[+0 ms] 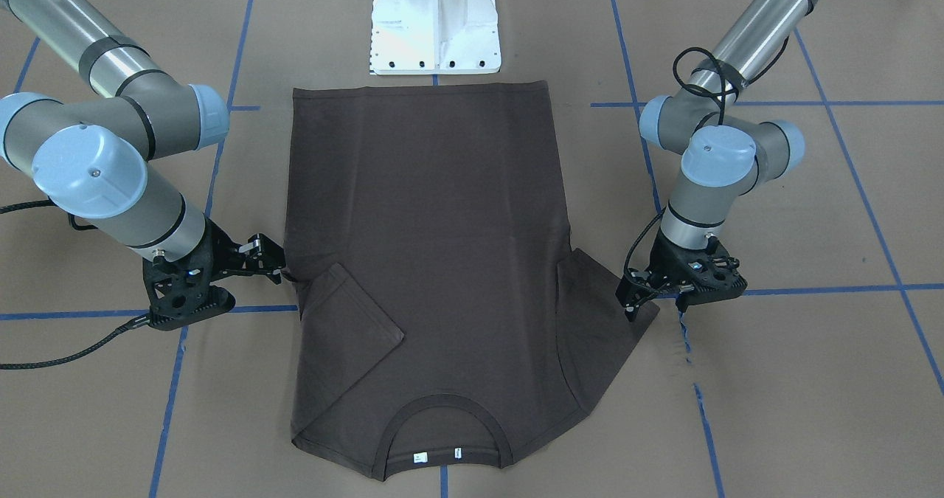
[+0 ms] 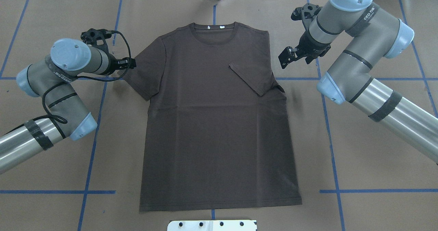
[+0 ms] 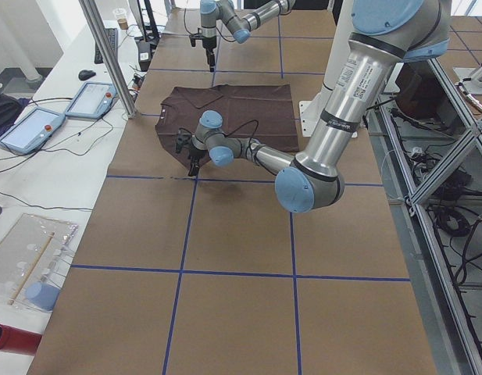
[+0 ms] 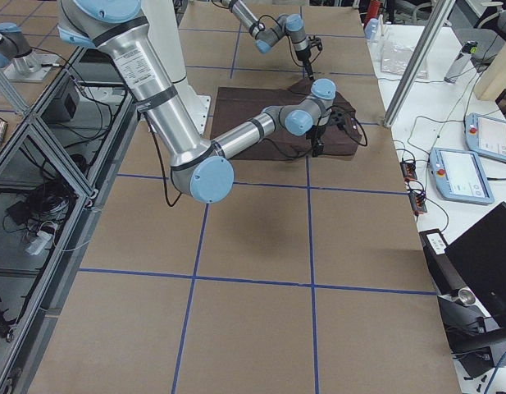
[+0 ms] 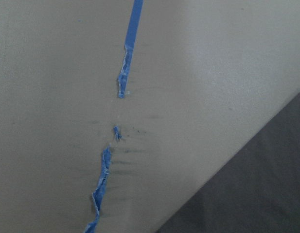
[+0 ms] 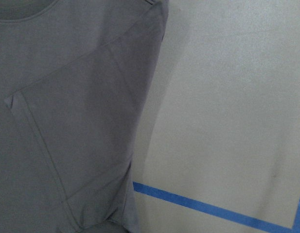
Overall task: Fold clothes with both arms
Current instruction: 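Release the sleeve and lift the right gripper while the left arm approaches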
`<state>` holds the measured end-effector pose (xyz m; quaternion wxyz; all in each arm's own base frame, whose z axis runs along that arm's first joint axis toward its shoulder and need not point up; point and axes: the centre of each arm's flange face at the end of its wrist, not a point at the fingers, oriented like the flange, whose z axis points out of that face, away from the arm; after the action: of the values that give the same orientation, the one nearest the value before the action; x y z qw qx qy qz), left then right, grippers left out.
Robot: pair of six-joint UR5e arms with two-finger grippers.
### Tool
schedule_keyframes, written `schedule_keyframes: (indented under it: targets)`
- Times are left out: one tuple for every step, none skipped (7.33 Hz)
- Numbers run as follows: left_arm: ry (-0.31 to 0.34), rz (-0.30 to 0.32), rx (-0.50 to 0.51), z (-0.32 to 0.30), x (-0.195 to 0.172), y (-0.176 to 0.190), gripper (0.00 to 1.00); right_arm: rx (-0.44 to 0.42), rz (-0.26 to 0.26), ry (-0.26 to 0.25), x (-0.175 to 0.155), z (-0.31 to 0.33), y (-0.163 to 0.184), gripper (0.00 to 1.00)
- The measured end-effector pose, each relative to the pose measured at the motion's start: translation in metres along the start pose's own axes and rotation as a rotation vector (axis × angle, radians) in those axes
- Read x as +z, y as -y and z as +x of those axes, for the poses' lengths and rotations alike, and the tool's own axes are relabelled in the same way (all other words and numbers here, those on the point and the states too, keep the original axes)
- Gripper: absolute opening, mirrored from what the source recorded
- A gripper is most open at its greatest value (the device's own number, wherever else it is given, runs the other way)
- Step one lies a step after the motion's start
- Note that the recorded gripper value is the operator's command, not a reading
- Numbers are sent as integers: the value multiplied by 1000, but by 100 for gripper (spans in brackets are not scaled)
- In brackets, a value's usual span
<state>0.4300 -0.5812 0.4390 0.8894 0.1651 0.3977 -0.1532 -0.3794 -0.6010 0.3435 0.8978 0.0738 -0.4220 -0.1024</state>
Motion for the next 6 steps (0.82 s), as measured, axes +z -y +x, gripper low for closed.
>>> schedule_keyframes:
  targets:
    - [2, -1, 2, 1, 2, -2, 84, 3, -1, -2, -2, -1, 2, 100]
    - [3, -4, 4, 2, 3, -5, 74, 5, -2, -3, -3, -2, 2, 100]
    - [3, -6, 7, 4, 4, -6, 56, 6, -1, -4, -4, -1, 3, 100]
    - [2, -7, 8, 5, 4, -8, 43, 6, -1, -4, -4, -1, 3, 100]
    - [-2, -9, 10, 7, 3, -9, 26, 7, -1, -5, -4, -1, 3, 100]
    - [-3, -10, 12, 8, 2, -9, 13, 8, -2, -5, -3, -1, 3, 100]
